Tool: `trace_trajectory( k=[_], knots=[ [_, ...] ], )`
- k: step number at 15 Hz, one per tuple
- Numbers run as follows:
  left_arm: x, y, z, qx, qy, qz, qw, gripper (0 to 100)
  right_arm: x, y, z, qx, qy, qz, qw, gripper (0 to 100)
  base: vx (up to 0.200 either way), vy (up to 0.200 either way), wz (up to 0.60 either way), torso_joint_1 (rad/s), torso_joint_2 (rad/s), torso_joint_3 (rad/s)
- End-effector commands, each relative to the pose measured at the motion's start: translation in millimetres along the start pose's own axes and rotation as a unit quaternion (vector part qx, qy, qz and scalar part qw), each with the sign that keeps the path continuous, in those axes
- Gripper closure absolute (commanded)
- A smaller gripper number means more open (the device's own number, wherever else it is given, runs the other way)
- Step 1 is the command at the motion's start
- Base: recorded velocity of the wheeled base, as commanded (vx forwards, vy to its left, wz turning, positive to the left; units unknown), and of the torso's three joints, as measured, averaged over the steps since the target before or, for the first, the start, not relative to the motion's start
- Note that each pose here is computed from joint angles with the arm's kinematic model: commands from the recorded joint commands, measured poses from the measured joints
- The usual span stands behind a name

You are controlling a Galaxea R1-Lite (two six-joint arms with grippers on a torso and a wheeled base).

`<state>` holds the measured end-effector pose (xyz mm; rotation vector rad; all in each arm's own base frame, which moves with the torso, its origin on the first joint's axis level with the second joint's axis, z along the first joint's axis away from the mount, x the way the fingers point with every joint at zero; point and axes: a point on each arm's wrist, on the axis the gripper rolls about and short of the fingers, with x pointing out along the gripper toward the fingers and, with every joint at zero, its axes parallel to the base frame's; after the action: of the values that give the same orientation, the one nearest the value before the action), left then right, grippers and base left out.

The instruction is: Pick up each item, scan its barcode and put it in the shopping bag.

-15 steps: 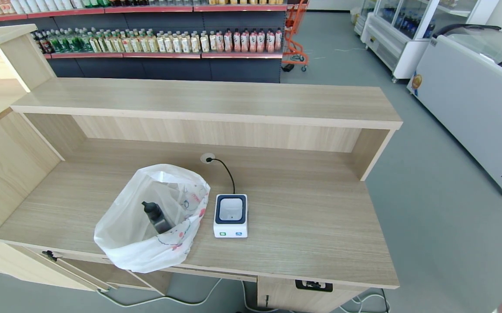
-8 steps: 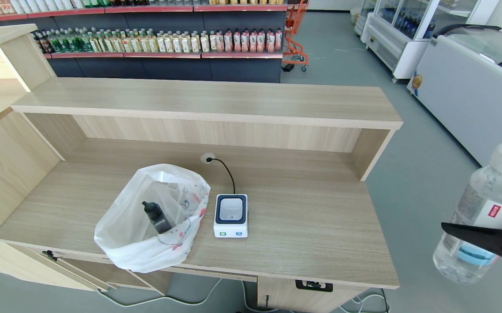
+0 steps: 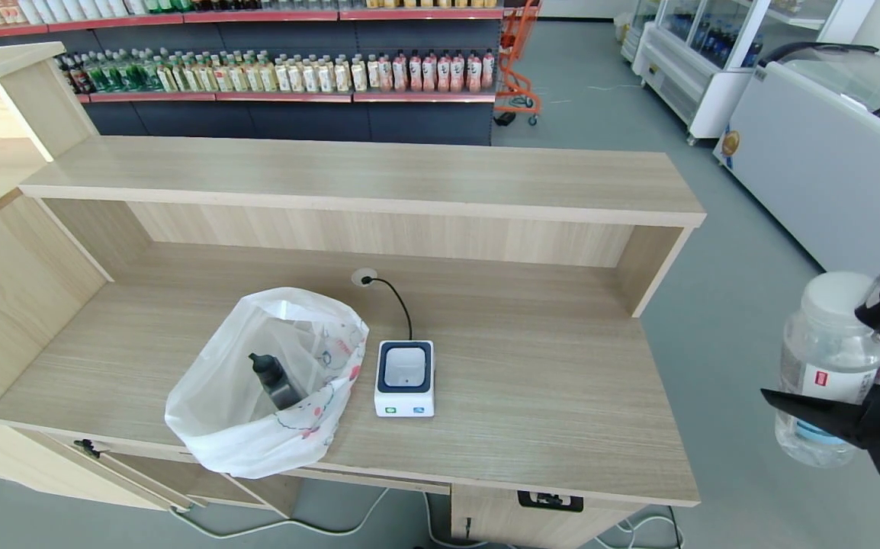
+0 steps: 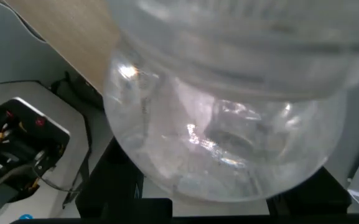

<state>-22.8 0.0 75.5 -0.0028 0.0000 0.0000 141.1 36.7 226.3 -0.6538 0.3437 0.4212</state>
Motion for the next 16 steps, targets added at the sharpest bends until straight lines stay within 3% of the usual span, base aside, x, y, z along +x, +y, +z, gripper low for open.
trace_trajectory(
  k=[1,5,12,16],
  knots=[
    [0.0,0.0,0.1,0.0,-0.001,0.0,1.0,0,2.5,1.2,-1.4,-0.024,0.004,0.004,1.0,100,0.0,0.0,0.0,0.0,0.0,0.0],
    [0.0,0.0,-0.1,0.0,0.0,0.0,1.0,0,0.1,0.3,-2.0,-0.097,0.009,-0.009,0.995,100,0.0,0.0,0.0,0.0,0.0,0.0],
    [0.0,0.0,-0.1,0.001,0.0,0.0,1.0,0,-1.8,0.1,-4.0,-0.113,0.024,-0.026,0.993,100,0.0,0.0,0.0,0.0,0.0,0.0],
    [0.0,0.0,-0.1,0.0,0.0,0.0,1.0,0,-1.5,3.2,-7.8,-0.143,0.029,-0.019,0.989,100,0.0,0.2,0.0,0.0,0.0,0.004]
  ],
)
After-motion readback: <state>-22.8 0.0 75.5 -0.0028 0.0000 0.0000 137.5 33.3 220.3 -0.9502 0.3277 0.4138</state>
